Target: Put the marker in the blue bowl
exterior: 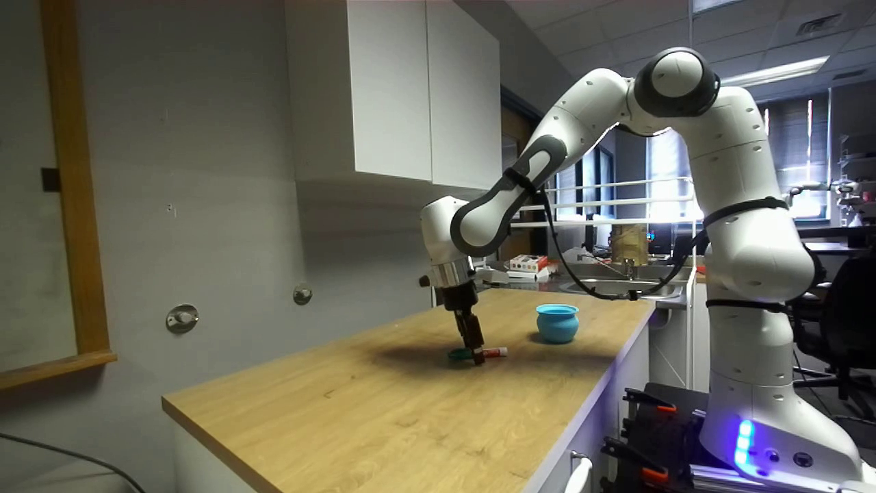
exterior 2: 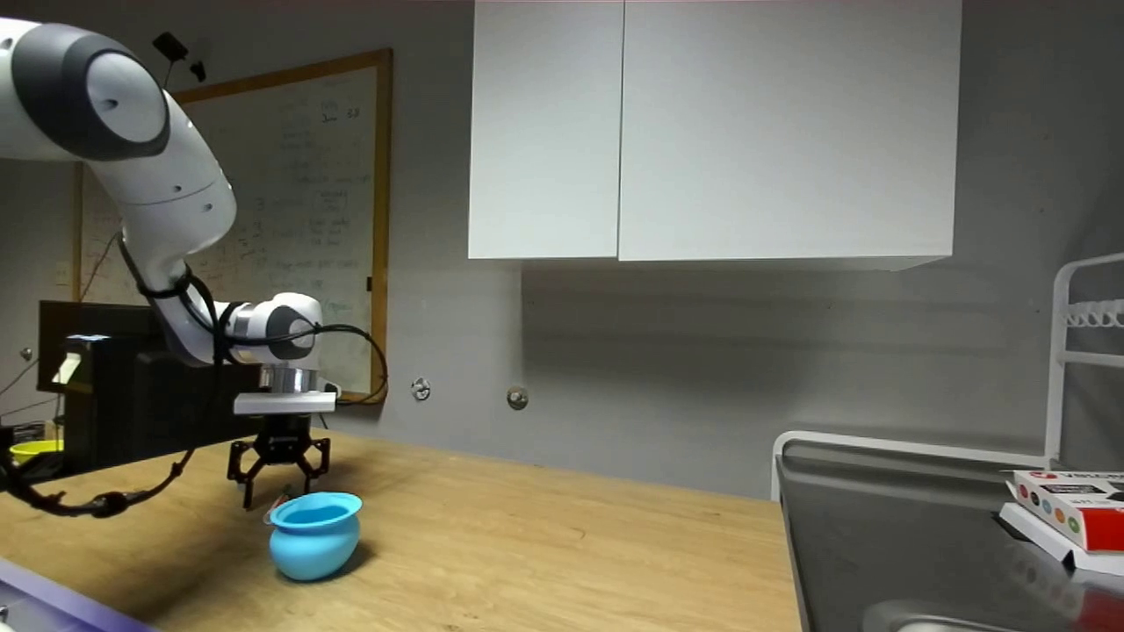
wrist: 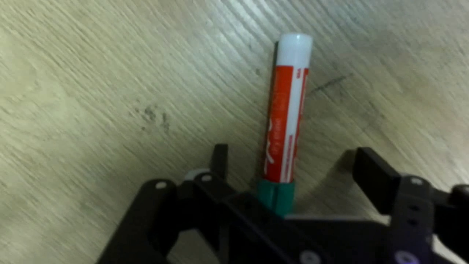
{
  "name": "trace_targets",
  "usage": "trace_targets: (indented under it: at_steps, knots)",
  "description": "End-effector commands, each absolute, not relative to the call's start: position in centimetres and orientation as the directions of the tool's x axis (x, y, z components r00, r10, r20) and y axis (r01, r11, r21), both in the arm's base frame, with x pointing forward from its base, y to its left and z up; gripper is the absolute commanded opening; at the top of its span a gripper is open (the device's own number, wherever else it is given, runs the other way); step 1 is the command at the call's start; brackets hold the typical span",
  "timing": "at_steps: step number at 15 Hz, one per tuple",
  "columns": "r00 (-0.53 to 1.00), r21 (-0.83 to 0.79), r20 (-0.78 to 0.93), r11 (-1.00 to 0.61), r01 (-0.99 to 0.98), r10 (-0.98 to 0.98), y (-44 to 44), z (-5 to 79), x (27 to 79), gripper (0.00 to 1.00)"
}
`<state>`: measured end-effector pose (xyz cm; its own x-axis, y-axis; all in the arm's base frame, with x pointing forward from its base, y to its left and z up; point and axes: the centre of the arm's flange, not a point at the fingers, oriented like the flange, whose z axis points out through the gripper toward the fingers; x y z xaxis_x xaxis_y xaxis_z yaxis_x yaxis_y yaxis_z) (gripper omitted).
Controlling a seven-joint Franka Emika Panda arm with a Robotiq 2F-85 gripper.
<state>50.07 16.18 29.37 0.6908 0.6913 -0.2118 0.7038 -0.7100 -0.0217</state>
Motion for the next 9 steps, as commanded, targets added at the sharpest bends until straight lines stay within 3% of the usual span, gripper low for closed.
trace_targets:
  at_steps: [1, 8, 9]
  knots:
    - [0.676, -0.015, -0.214, -0.695, 0.719, 0.705, 15.6, 29.3, 51.2, 0.56]
    - [0.694, 0.001, -0.203, -0.709, 0.706, 0.691, 15.4, 30.1, 51.5, 0.04]
    - [0.703, 0.009, -0.202, -0.716, 0.698, 0.682, 15.4, 30.4, 51.3, 0.05]
